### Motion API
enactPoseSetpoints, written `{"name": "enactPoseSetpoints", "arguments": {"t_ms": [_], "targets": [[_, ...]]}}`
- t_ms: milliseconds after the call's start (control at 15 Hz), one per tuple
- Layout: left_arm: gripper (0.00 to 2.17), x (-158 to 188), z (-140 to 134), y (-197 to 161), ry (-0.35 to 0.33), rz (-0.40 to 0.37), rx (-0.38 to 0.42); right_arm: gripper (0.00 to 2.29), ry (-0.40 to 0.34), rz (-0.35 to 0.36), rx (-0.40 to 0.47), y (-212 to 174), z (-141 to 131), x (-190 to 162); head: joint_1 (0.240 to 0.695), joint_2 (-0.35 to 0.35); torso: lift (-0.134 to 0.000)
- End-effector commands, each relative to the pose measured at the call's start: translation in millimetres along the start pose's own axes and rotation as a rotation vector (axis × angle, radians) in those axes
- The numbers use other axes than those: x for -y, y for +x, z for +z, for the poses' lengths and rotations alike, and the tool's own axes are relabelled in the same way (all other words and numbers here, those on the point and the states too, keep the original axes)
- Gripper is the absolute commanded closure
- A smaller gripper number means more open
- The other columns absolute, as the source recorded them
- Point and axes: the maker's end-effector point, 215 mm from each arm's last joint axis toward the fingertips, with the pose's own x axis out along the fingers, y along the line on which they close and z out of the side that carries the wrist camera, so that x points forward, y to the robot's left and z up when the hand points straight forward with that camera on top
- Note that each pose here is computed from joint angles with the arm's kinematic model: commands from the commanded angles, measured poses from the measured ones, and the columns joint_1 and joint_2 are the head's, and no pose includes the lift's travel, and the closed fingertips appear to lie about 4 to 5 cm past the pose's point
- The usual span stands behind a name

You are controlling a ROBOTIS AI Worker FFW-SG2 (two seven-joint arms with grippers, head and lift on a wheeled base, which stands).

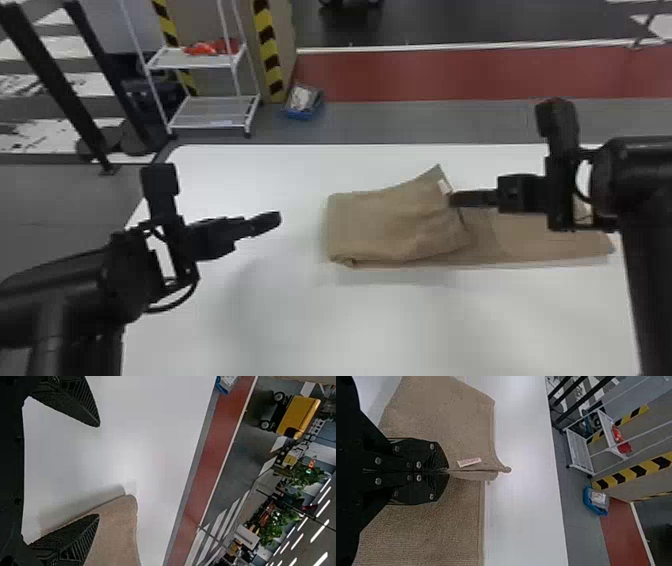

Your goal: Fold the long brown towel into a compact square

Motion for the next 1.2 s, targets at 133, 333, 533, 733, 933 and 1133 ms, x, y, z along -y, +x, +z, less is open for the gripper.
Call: {"name": "enactPoseSetpoints", "arguments": {"t_ms": [133,333,533,733,933,1133], "targets": [[0.08,0.1,-0.1,-0.2,-0.001,-0.002,0.000,1.18,0.039,-0.002,-0.023,0.0,-24.4,5.9,0.695,0.089,-0.120],[0.08,-1.0,0.1,-0.6,-0.001,0.001,0.000,1.18,0.073,0.037,0.047,-17.4,-3.4,6.0,0.695,0.089,-0.120],[0.08,-3.8,-1.9,-2.1,-0.004,0.005,-0.001,1.18,0.121,0.051,0.084,-39.9,-4.0,9.5,0.695,0.079,-0.120],[0.08,-1.7,-2.7,-1.1,-0.002,0.001,-0.002,1.18,0.147,0.039,0.046,-27.9,-26.8,21.2,0.695,0.070,-0.120],[0.08,-3.2,-5.4,-1.7,-0.005,0.004,-0.007,1.18,0.167,0.042,0.076,-34.3,-17.1,28.4,0.695,0.064,-0.120],[0.08,-5.1,-6.0,-2.5,-0.006,0.008,-0.007,1.18,0.195,0.047,0.139,-52.4,6.7,37.7,0.695,0.050,-0.120]]}}
